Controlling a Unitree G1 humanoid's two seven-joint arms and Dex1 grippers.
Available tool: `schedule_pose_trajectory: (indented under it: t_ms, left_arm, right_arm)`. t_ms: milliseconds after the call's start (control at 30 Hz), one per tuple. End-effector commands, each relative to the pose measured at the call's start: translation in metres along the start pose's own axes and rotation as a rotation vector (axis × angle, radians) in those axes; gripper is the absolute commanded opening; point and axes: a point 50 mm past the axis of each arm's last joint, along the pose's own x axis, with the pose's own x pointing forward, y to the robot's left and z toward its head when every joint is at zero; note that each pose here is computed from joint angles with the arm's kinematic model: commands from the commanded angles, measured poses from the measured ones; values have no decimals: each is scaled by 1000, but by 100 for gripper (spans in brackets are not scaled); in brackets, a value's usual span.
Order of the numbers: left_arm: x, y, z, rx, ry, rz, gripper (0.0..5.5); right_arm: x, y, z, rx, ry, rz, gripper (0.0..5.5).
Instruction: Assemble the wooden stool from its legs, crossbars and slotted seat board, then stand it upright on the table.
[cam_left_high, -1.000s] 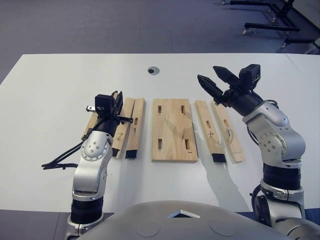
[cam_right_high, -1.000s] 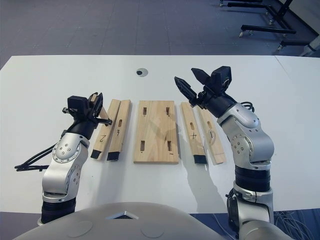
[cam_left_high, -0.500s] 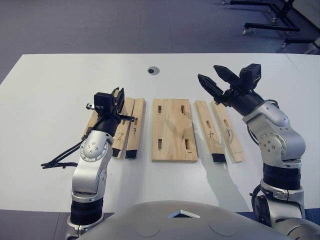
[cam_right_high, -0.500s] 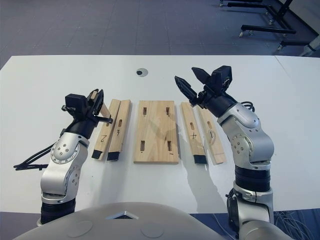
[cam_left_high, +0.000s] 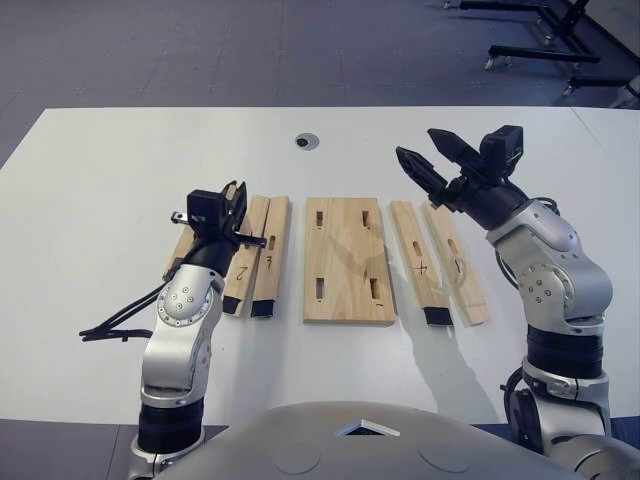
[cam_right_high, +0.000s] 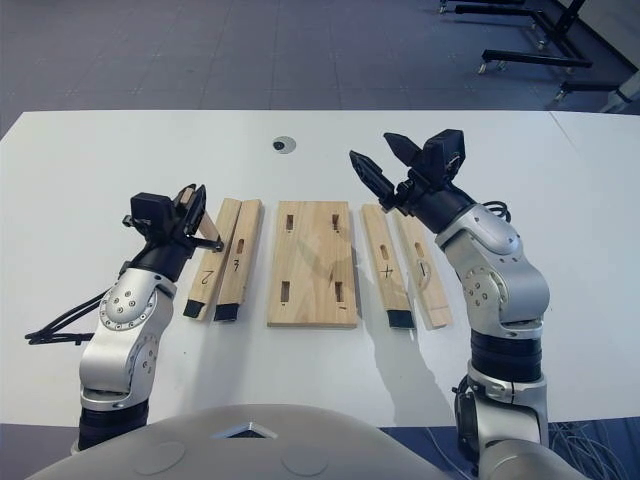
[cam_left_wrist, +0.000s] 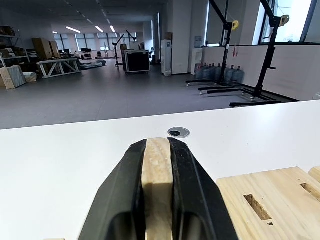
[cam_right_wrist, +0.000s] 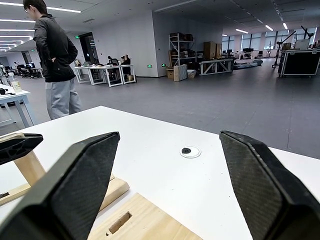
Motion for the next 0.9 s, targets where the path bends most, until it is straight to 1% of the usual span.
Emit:
schedule_pose_trajectory:
  t_ms: [33,167,400,900]
  left_arm:
    - [-2,-2,-10,1,31,-12,38]
    - [-2,0,-12,10,34,-8,38]
    - [1,3,-3,22,-8,10,38]
    - [-1,3,-3,18,-4,29,38]
  right_arm:
    - [2,-3,6,-24,-5,1,368]
    - [2,-4,6,-27,-2,1,368]
    - [2,-3,4,-24,5,6,368]
    - [1,-2,3,-22,18,21,368]
